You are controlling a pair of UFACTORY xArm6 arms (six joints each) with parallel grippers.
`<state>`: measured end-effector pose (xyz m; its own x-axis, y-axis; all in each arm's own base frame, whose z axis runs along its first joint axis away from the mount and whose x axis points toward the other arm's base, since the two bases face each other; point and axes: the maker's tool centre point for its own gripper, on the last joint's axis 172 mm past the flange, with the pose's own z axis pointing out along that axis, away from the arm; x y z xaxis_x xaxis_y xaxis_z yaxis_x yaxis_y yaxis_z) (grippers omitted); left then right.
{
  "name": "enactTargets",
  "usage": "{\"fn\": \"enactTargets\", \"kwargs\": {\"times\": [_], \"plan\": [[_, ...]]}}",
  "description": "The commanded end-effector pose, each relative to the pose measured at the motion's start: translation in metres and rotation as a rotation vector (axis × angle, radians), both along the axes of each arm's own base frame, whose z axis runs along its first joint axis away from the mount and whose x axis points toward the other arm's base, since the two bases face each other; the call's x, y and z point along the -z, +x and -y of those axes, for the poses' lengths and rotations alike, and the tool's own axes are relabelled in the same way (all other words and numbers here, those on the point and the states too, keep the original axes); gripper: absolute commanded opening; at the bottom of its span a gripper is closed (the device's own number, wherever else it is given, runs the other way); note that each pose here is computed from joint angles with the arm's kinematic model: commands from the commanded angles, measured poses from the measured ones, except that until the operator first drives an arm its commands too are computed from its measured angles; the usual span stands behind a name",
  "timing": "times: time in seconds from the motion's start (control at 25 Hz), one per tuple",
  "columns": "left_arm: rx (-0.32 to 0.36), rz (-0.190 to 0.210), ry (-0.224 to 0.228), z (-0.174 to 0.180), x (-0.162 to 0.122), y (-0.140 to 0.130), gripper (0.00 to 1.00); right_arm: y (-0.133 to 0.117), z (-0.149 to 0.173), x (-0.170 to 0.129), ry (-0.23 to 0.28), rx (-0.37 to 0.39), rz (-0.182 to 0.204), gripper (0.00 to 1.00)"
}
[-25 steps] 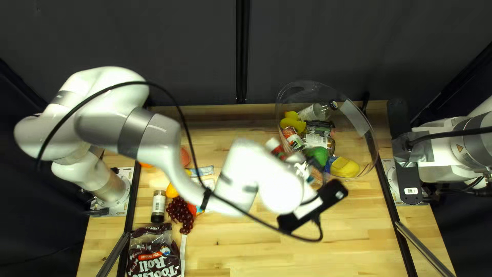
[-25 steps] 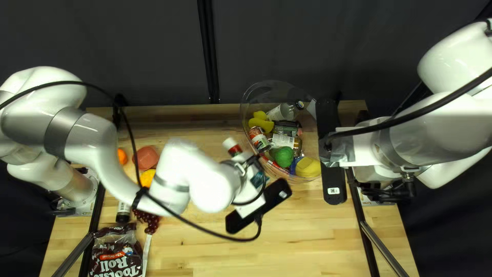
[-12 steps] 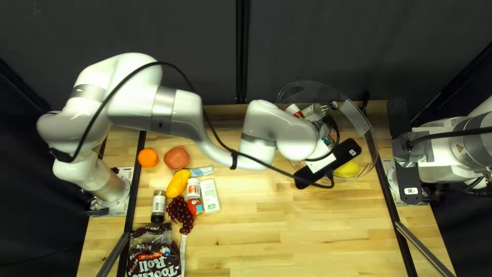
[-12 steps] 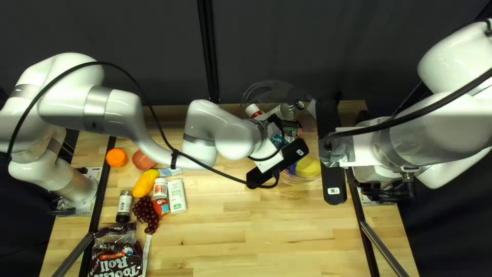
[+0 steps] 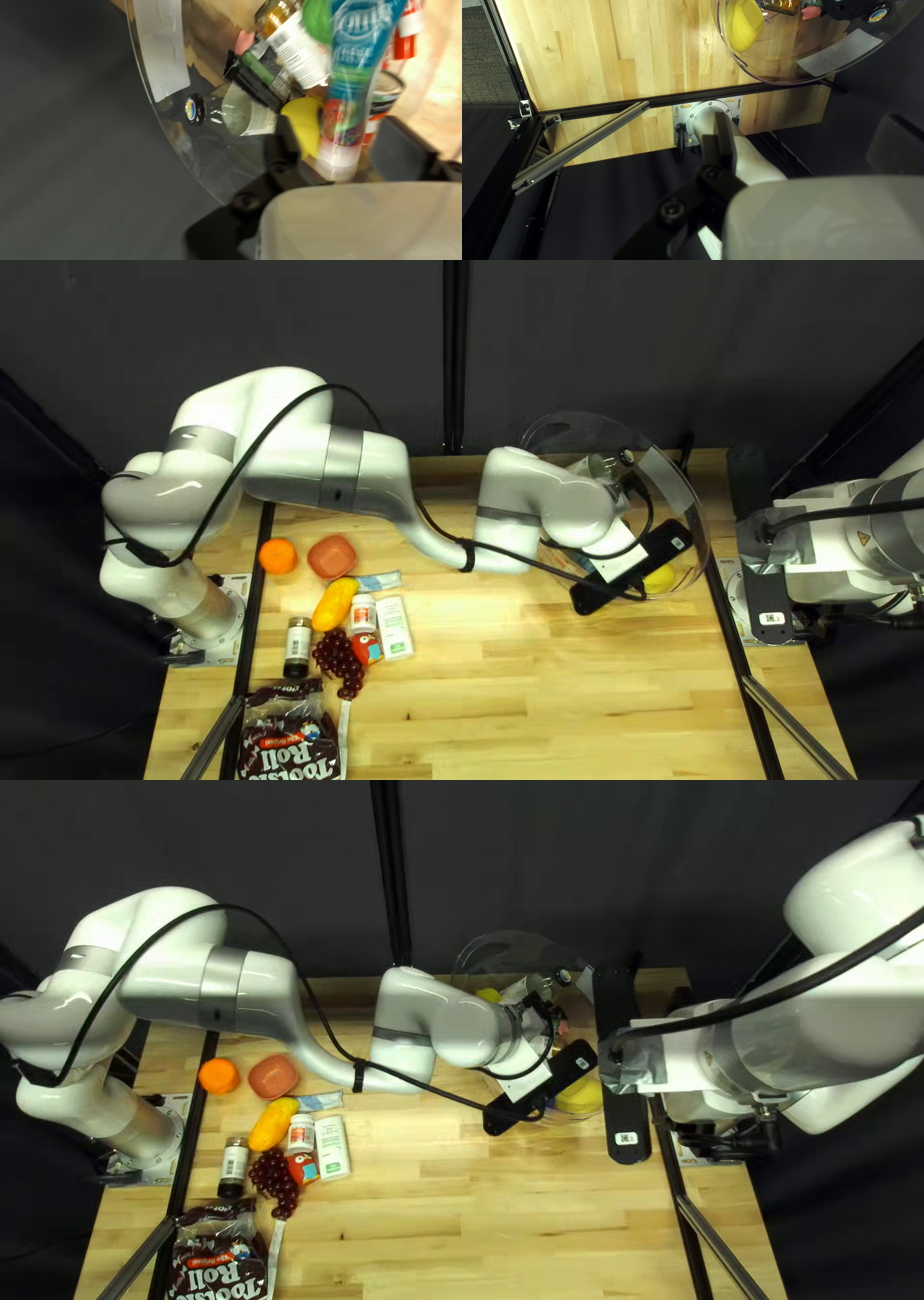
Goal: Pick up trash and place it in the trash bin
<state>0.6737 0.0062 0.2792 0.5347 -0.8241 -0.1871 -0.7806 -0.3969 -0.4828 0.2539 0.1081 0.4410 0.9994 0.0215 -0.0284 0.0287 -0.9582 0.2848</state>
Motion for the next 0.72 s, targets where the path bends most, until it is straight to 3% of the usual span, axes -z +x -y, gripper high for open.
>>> {"fn": "enactTargets", "kwargs": {"times": [0.04, 0.36, 0.56, 0.72], "plan": [[-0.028, -0.058, -0.053, 0.038, 0.006, -0.042, 1.0, 0.0, 0.0, 0.0, 0.0, 0.0, 0.0, 1.0], [-0.074, -0.184, -0.161, 0.104, 0.052, -0.158, 1.0, 0.0, 0.0, 0.0, 0.0, 0.0, 0.0, 1.0], [-0.075, -0.253, -0.225, 0.123, 0.103, -0.196, 1.0, 0.0, 0.0, 0.0, 0.0, 0.0, 0.0, 1.0], [-0.061, -0.313, -0.268, 0.117, 0.143, -0.214, 1.0, 0.0, 0.0, 0.0, 0.0, 0.0, 0.0, 1.0]]}}
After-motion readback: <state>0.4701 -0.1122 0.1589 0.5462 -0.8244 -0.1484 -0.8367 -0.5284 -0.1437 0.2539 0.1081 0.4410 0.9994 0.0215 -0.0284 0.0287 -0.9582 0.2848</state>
